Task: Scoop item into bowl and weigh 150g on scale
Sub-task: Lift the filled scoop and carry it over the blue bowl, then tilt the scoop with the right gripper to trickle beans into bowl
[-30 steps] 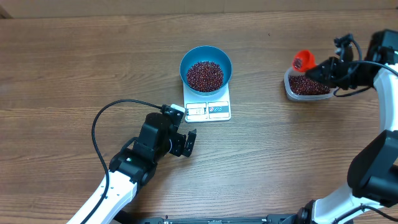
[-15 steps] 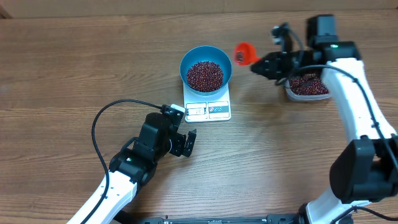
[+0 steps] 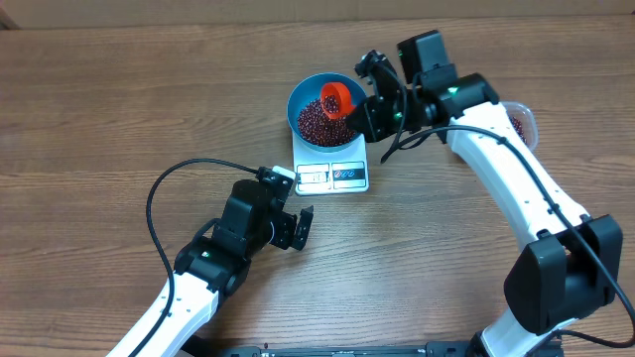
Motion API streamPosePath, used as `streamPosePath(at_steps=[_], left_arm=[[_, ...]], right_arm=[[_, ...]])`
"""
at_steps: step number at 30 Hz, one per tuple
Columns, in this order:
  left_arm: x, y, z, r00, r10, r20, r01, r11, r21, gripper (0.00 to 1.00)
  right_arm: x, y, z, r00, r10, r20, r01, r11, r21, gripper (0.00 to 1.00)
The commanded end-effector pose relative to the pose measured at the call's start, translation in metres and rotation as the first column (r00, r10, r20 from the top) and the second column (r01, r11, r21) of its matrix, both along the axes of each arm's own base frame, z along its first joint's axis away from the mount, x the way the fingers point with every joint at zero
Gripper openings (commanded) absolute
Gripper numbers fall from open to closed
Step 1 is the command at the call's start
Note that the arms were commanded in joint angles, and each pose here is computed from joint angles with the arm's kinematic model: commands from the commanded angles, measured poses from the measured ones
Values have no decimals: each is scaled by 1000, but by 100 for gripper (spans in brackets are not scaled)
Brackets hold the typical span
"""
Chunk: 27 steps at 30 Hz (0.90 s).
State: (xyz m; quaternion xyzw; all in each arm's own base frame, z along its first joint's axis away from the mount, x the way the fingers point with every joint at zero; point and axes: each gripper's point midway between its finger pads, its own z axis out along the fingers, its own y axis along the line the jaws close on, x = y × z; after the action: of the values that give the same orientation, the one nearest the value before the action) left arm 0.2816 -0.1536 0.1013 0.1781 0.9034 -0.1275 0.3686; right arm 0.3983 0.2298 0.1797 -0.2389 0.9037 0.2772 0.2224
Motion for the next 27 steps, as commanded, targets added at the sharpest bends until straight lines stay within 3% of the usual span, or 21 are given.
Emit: streamPosePath(at_steps=[1,20,27], left_arm=[[0,3,-3,1000,19,-11,-19,1000,0,99],[0,3,-4,1000,19,-11,-19,1000,1,99],[0,3,-4,1000,19,-11,-19,1000,1,100]], right_arm=[[11,-4,20,993,-46,109,54,996,-68,4],[19,-4,16,968,1,252,67,964,-259,4],[21,-4,17,964,2,267,72,961,-268,4]])
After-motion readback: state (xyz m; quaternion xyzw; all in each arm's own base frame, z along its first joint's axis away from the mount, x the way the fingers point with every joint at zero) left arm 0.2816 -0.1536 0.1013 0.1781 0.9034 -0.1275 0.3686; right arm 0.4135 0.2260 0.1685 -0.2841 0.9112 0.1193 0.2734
